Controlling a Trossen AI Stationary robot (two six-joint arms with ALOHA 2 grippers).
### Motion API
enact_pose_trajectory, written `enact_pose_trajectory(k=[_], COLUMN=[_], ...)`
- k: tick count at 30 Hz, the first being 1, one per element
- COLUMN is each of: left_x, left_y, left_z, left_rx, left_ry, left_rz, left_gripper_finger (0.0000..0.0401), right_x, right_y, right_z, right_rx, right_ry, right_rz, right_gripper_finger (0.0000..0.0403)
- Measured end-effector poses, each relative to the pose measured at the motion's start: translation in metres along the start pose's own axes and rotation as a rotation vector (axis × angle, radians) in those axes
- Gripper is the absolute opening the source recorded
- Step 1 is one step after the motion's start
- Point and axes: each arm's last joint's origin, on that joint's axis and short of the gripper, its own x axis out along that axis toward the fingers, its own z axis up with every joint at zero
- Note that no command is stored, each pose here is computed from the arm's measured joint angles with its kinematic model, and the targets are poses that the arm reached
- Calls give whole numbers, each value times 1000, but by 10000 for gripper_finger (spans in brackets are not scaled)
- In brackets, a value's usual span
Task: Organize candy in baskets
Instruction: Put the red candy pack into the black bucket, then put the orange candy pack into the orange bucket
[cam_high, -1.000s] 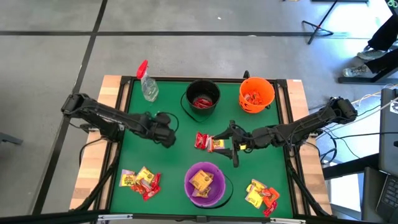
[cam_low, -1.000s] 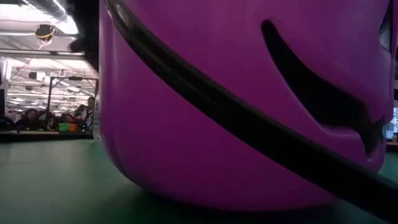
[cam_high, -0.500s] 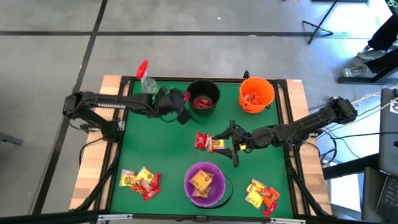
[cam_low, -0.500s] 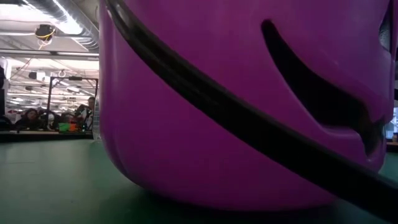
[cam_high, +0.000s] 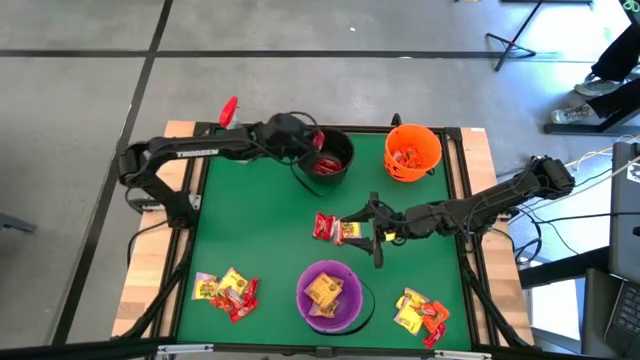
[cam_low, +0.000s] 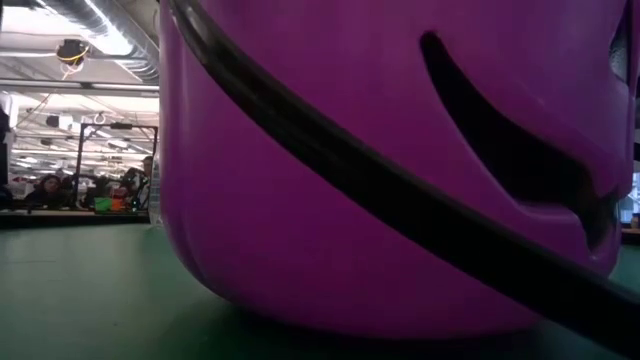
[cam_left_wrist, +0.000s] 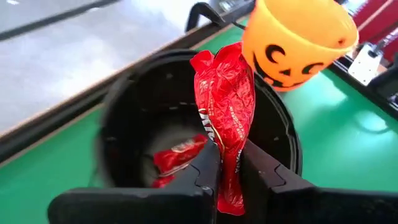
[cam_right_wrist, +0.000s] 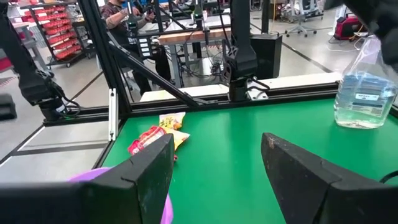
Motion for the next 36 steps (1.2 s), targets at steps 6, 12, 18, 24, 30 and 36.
enact_pose_trajectory(k=[6,12,18,24,30,36], left_x=[19,14,-18,-91,-180,-227], left_y=[2,-2,-17,-58,-74,-90], left_z=[-11,-10,21,48,31,-8], left_rx=[16,65,88,173,281,313], left_ry=[78,80,95,-15,-137,-178], left_rz=[-11,-29,-182,-497,-425,-385], left_gripper_finger=[71,138,173,174,173,172], right_x=[0,0,0,-5,-31,-51], right_y=[0,0,1,18,52,56], right_z=[-1,-1,2,30,66,55], right_rx=[-1,-1,3,-20,-90,16], right_ry=[6,10,34,175,337,567], right_rz=[0,-1,4,67,99,-4], right_gripper_finger=[240,240,240,240,240,240])
